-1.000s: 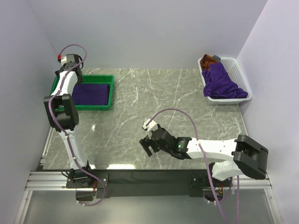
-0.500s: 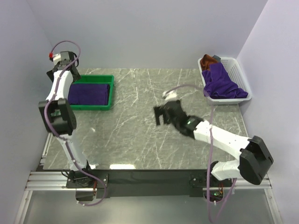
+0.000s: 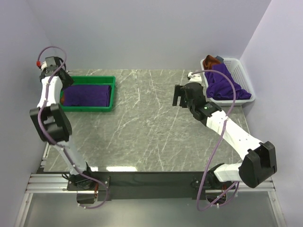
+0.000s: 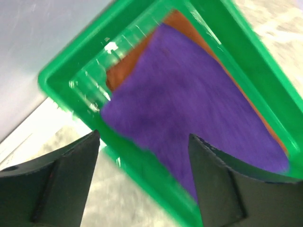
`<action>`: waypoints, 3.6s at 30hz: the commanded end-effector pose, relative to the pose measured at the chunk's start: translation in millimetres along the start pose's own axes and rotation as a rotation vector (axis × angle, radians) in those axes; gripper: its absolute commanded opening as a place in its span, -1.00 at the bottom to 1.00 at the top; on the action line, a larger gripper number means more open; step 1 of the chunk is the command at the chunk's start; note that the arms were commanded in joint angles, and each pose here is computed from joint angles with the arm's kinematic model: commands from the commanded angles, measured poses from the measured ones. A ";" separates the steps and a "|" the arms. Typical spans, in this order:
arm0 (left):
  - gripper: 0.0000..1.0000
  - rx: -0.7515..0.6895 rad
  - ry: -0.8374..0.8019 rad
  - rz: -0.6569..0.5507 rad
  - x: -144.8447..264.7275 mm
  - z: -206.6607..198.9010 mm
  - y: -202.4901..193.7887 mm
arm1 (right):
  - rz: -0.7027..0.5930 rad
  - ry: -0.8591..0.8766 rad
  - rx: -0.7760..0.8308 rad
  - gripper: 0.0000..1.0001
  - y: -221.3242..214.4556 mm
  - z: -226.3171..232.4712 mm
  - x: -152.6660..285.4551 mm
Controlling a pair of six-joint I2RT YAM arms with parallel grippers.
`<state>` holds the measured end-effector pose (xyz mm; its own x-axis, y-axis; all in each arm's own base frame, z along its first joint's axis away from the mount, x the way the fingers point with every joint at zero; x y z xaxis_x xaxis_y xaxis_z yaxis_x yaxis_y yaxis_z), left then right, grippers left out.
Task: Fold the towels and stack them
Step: Neatly place the folded towel into the bin
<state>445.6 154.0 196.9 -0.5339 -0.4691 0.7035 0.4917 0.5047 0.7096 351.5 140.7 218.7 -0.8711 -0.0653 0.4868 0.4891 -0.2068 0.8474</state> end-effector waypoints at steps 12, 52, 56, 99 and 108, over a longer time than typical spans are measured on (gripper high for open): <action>0.13 0.044 0.010 0.013 -119.2 -9.7 28.2 | 0.125 0.203 0.076 0.75 -38.9 21.4 0.6; -0.99 -0.006 -0.006 -0.049 -169.1 -17.4 17.1 | 0.199 0.222 0.135 0.75 -58.5 24.1 -12.4; -0.99 -0.030 0.038 -0.094 -158.9 -9.1 31.9 | 0.199 0.225 0.137 0.75 -58.2 25.4 -13.2; -0.09 0.115 0.257 0.154 -135.4 40.5 -55.1 | 0.181 0.298 0.096 0.73 -66.6 31.5 1.7; -0.78 0.104 0.265 0.177 -141.8 40.9 -62.4 | 0.177 0.300 0.095 0.73 -65.1 32.2 1.8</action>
<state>466.6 216.4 55.6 -0.2701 -0.5315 0.8029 0.4684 0.6560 0.5918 316.8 180.6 152.2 -0.7050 -0.3492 0.6173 0.6717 -0.0494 0.7392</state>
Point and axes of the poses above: each gripper's point midway between its finger pads, its own x axis back along the fingers, its own z axis along the line the jaws close on, y = z × x, the point moved 2 cm from there along x, back along the fingers, and after that the axes turned 6 degrees about -x, right-handed, at the moved point
